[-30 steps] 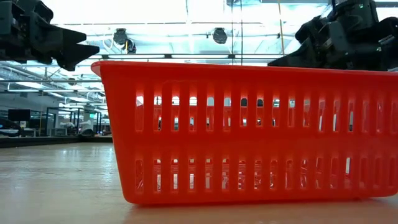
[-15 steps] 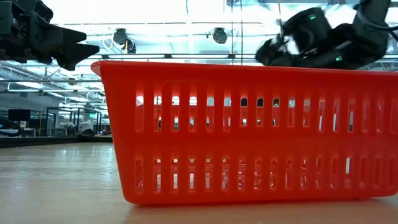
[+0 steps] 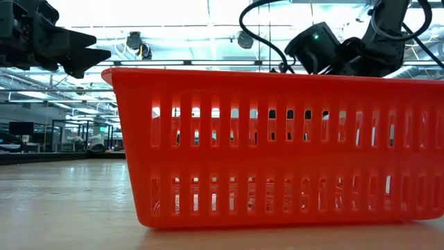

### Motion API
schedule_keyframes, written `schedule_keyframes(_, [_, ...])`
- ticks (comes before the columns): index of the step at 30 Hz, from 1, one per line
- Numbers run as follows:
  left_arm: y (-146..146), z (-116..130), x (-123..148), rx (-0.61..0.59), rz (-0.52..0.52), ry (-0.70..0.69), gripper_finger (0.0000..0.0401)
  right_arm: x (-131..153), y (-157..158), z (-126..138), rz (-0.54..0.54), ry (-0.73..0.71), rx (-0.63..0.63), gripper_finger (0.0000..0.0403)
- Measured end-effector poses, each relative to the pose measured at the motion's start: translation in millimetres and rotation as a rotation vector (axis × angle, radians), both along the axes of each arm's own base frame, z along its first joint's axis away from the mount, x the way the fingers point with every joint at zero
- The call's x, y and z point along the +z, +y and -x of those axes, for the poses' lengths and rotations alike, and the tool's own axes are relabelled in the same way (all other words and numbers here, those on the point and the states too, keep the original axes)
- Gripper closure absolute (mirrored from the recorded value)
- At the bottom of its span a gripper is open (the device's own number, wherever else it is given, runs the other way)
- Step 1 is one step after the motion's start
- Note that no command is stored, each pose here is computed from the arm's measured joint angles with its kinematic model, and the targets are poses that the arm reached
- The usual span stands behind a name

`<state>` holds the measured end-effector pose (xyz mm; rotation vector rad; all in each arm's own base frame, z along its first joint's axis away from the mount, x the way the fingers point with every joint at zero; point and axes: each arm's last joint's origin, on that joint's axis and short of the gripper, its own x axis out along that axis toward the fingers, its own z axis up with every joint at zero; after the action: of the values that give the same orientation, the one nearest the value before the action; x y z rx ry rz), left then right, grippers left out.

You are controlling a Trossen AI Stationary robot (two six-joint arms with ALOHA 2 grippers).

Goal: Pick & Place Office items
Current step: Put the black charger adapter into the bottom orange bin

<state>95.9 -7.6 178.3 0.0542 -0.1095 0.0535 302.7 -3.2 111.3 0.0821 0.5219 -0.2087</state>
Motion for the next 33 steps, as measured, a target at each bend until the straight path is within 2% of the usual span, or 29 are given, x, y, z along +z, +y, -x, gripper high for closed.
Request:
schedule_keyframes(5, [0.0,0.0,-0.1,0.000,0.001,0.001,0.0128,-4.7,-1.0,1.0,-0.053,0.020,-0.034,0.0094])
schedule_keyframes(10, [0.0,0.0,-0.1,0.000,0.001,0.001,0.0127,-4.6,-1.6,1.1,-0.053,0.018,-0.035,0.0121])
schedule_keyframes(25, [0.0,0.0,0.1,0.000,0.002,-0.002,0.0127,-4.6,-1.7,1.1,-0.028,0.023,-0.020,0.0233])
schedule_keyframes(33, [0.0,0.0,0.2,0.000,0.001,-0.002,0.0127,2.5,-1.6,2.4,0.014,0.016,0.008,0.0228])
